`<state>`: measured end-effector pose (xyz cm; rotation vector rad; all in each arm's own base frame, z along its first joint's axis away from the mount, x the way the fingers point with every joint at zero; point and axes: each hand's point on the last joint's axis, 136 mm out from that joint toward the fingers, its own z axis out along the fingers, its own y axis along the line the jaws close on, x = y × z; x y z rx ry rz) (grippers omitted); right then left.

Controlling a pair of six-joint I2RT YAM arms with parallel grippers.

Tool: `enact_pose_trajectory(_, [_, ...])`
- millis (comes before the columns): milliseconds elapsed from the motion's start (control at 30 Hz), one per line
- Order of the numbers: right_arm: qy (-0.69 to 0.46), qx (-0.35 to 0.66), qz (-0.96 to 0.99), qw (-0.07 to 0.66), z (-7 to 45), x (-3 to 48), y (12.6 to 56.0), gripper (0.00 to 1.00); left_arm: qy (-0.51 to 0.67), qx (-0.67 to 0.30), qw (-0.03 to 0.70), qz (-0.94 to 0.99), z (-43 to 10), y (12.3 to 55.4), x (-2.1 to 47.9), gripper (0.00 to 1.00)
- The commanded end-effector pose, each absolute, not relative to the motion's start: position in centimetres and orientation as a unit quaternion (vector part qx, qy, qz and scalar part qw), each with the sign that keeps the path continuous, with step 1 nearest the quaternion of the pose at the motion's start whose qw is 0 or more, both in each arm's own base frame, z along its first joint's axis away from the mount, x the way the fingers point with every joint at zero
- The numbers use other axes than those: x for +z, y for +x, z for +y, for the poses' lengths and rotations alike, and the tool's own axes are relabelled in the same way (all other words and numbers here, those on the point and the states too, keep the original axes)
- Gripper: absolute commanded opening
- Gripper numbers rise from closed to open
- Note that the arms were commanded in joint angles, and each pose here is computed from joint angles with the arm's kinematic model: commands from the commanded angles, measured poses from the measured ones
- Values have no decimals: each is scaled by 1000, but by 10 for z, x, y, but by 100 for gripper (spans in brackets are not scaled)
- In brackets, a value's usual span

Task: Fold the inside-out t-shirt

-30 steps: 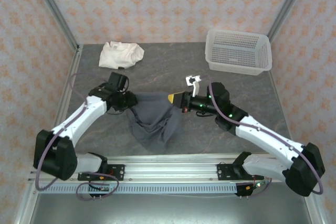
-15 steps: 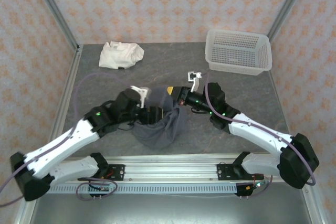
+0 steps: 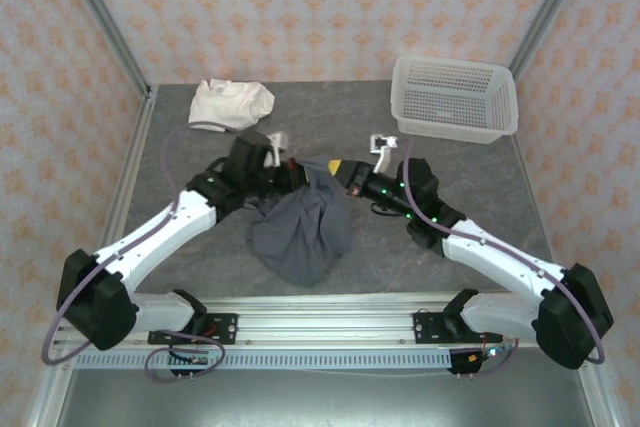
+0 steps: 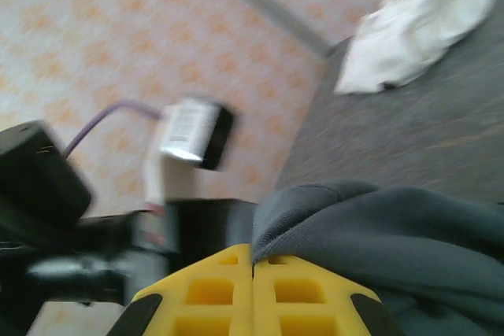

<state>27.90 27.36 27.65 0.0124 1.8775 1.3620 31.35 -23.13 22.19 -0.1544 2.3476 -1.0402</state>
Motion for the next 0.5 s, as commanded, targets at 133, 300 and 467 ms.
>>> enact_pose_trajectory(133, [65,346,857,376,217,192,297,30,20,-470,283,836,-234,270,302,0])
enact_pose_trajectory(300, [88,365,847,377,219,212,264,77,31,-446,273,852,-227,259,285,0])
enact_pose_trajectory(467, [24,399,843,360,254,198,238,99,39,-459,265,847,-233,260,283,0])
